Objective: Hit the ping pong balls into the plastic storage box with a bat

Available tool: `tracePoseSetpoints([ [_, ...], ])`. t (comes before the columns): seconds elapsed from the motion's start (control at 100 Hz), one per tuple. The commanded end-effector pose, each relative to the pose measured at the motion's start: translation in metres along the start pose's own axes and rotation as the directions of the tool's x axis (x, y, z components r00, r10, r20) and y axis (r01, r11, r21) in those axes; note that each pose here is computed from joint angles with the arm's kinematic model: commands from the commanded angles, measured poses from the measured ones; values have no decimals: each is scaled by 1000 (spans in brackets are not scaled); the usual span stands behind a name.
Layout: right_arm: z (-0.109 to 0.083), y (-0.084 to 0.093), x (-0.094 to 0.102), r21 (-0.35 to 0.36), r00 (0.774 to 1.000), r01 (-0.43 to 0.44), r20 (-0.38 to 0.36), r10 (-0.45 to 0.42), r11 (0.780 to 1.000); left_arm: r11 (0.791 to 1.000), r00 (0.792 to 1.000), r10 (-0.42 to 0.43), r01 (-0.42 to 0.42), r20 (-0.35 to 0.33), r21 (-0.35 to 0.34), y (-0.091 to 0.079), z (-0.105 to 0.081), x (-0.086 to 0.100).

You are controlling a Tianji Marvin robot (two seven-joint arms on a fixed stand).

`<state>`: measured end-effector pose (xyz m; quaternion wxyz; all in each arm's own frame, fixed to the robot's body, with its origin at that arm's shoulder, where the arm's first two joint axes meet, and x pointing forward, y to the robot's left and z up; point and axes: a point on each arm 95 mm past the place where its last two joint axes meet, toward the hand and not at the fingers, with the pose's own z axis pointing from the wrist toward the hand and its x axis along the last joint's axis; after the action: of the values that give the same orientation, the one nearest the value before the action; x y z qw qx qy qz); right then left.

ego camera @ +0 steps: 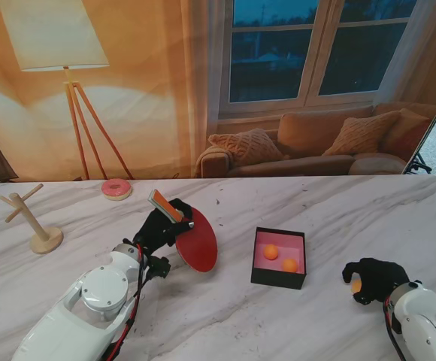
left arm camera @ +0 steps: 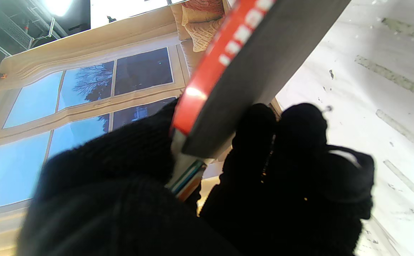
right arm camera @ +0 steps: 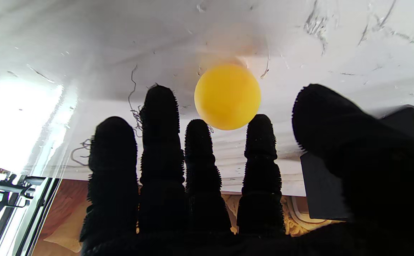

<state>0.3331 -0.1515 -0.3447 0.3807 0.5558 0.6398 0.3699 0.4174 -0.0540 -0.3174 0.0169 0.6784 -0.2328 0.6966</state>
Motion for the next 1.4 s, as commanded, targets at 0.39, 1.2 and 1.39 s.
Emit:
tracePoseSetpoints([
  [0.39, 8, -6, 6, 32, 1000, -14, 14, 14, 999, 1000, 1000, -8, 8, -1, -11, 2, 0, 2],
  [1.2, 4, -18, -1, 51, 998, -47, 41, 45, 998, 1000, 1000, 5, -6, -4, -21, 3, 1, 4],
  [1.39, 0, -21, -2, 66, 998, -57, 31, 55, 996, 1000, 1000, 6, -6, -4, -28, 3, 2, 3],
])
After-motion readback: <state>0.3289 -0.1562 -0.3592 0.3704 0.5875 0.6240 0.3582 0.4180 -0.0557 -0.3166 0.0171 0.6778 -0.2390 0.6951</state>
